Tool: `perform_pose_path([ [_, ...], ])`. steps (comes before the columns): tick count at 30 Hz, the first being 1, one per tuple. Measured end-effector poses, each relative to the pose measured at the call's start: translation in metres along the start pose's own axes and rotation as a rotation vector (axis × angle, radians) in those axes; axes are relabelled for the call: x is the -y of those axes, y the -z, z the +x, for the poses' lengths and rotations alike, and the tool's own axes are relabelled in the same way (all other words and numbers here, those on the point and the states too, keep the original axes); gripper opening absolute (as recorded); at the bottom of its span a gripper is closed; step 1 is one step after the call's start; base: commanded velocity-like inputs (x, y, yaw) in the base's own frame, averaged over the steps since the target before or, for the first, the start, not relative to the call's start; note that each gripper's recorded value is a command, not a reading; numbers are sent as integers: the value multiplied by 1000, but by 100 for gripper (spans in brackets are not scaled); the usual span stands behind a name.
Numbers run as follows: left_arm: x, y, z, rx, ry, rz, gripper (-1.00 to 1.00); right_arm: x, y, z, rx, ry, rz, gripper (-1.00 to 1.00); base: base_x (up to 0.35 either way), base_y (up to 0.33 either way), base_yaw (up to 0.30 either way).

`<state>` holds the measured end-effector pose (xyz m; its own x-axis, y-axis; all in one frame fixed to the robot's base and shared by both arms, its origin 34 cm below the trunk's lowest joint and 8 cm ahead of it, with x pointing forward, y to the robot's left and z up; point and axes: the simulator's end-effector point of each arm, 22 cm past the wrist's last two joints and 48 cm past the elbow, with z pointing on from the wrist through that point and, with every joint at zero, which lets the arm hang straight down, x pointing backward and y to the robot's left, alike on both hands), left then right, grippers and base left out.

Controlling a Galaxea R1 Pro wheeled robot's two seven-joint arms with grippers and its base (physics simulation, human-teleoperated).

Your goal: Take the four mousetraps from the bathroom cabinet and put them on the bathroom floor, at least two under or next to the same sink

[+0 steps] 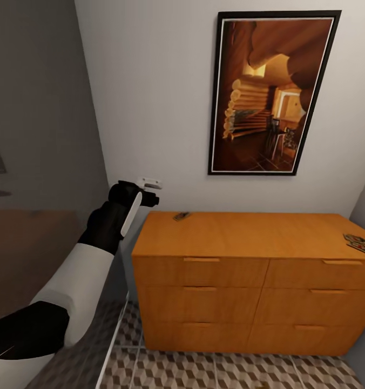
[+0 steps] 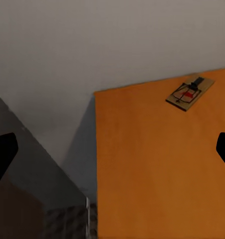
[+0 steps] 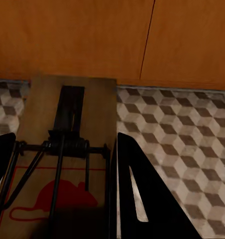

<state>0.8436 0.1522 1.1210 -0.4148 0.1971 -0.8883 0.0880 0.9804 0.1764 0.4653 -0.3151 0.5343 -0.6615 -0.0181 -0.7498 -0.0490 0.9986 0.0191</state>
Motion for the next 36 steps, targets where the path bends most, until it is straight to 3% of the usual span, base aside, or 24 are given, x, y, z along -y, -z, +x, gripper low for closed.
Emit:
perform_pose_path([
  [4,10,-1,1,-3,1,45,100,9,14,35,-81,-5,4,-100,225,0,0],
  [11,16,-1,2,-6,0,71,100,14,40,76,-156,-5,-35,-100,104,0,0],
  [16,17,-2,4,-10,-1,73,100,24,45,89,-197,-26,10,-100,14,0,0],
  [21,18,-8,16,-39,-3,76,100,37,51,107,-267,-88,81,-100,3,0,0],
  [27,27,-20,41,-105,-18,93,100,37,52,112,-284,-117,100,-100,0,0,0],
  [36,52,-32,77,-193,-34,188,100,37,52,113,-286,-124,104,-100,0,0,0],
])
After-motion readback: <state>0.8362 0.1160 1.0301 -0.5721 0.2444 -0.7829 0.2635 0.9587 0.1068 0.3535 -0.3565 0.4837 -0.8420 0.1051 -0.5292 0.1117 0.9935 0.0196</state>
